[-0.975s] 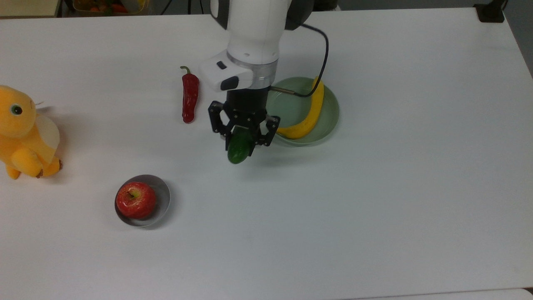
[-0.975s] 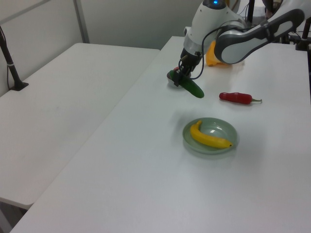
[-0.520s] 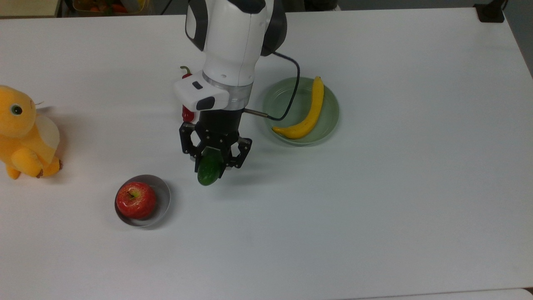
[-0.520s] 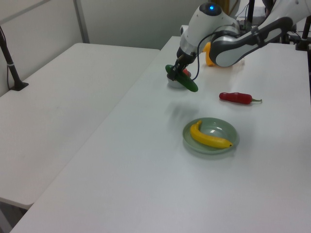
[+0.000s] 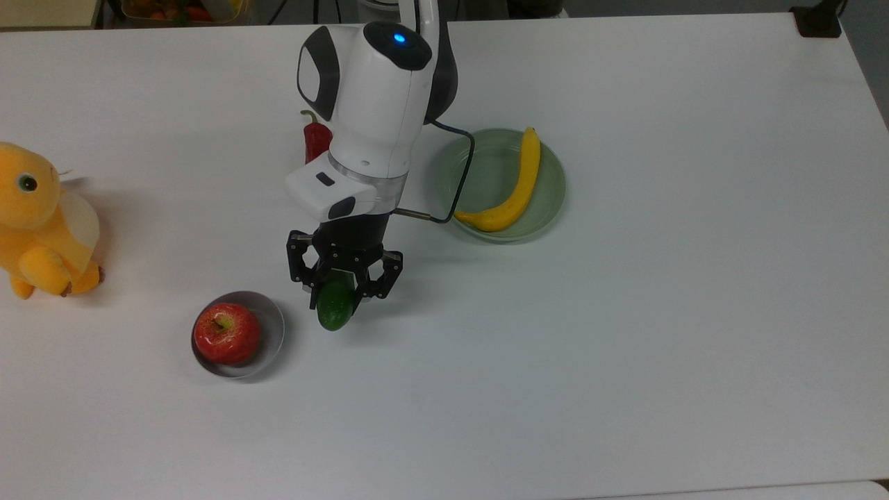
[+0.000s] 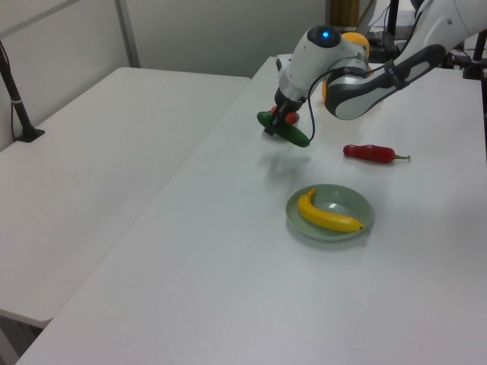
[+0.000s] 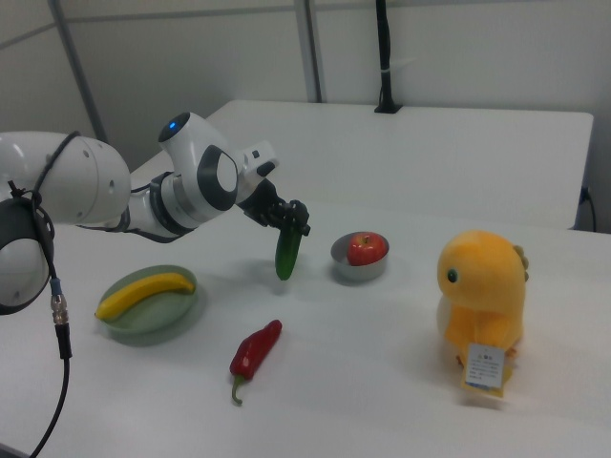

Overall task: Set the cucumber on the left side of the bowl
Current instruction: 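Carry the cucumber past the plate toward the apple bowl and lower it, then open the gripper to release the cucumber on the table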

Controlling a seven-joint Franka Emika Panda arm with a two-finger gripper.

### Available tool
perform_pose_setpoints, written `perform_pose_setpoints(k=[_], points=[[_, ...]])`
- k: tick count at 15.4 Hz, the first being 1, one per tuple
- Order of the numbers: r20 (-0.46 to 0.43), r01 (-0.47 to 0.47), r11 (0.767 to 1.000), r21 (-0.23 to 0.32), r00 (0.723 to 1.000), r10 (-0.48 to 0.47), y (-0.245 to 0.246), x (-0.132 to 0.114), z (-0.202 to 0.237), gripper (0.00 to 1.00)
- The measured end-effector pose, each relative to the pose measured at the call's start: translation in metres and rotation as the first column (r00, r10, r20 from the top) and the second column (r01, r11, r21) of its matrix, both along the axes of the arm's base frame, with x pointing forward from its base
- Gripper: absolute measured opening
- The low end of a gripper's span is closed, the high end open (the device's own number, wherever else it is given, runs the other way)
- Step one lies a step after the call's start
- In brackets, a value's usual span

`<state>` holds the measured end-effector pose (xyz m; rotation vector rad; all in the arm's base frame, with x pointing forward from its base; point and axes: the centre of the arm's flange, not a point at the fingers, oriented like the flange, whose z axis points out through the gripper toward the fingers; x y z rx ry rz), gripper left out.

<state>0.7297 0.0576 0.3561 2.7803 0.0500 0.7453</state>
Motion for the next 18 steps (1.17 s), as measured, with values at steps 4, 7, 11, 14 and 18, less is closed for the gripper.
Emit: perform_pose_setpoints(k=[4, 7, 11, 14, 18], points=[[0.005, 0.017, 1.000, -0.002, 1.000, -0.017, -0.012, 0.005, -0.001, 0.48], [0.010, 0.031, 1.000, -0.002, 0.999, -0.031, -0.022, 0.007, 0.001, 0.48], [0.007, 0.046, 0.999, -0.002, 0.999, -0.046, -0.033, 0.010, -0.005, 0.48], [0.009, 0.050, 0.999, 0.001, 0.999, -0.050, -0.033, 0.011, -0.006, 0.56], [0.008, 0.049, 0.999, 0.001, 0.999, -0.049, -0.032, 0.012, -0.006, 0.94]])
